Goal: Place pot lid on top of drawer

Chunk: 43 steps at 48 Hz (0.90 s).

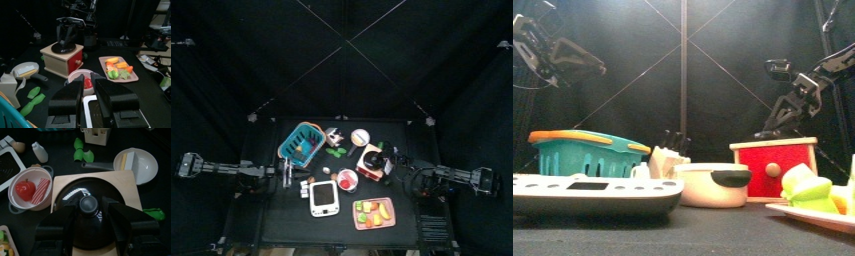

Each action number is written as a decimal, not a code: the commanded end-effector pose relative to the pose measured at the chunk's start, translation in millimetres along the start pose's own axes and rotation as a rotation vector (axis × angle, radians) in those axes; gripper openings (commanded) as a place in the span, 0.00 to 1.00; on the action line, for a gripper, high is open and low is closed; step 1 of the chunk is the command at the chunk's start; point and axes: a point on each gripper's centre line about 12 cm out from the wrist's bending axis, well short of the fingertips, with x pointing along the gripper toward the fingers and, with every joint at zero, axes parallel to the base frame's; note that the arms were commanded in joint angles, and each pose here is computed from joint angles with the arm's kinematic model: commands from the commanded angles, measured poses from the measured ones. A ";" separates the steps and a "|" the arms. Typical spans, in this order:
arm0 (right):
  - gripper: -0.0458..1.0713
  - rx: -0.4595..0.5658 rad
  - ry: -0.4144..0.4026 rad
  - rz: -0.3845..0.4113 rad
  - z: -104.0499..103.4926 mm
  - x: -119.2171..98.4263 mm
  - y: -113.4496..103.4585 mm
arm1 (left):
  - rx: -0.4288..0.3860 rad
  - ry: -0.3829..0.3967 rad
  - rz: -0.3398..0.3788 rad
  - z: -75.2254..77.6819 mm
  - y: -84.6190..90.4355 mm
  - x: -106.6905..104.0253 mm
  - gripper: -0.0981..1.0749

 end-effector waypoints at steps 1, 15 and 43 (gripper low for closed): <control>0.77 0.002 -0.020 -0.002 5.9 -1.1 -0.5 | 0.003 -0.014 0.003 4.8 0.6 1.8 0.61; 0.78 0.001 -0.022 -0.002 6.0 -1.1 -0.5 | 0.003 -0.009 0.003 3.3 0.6 1.6 0.61; 0.78 -0.028 -0.026 0.003 7.7 -1.3 1.4 | 0.004 -0.006 0.002 2.1 0.6 1.2 0.61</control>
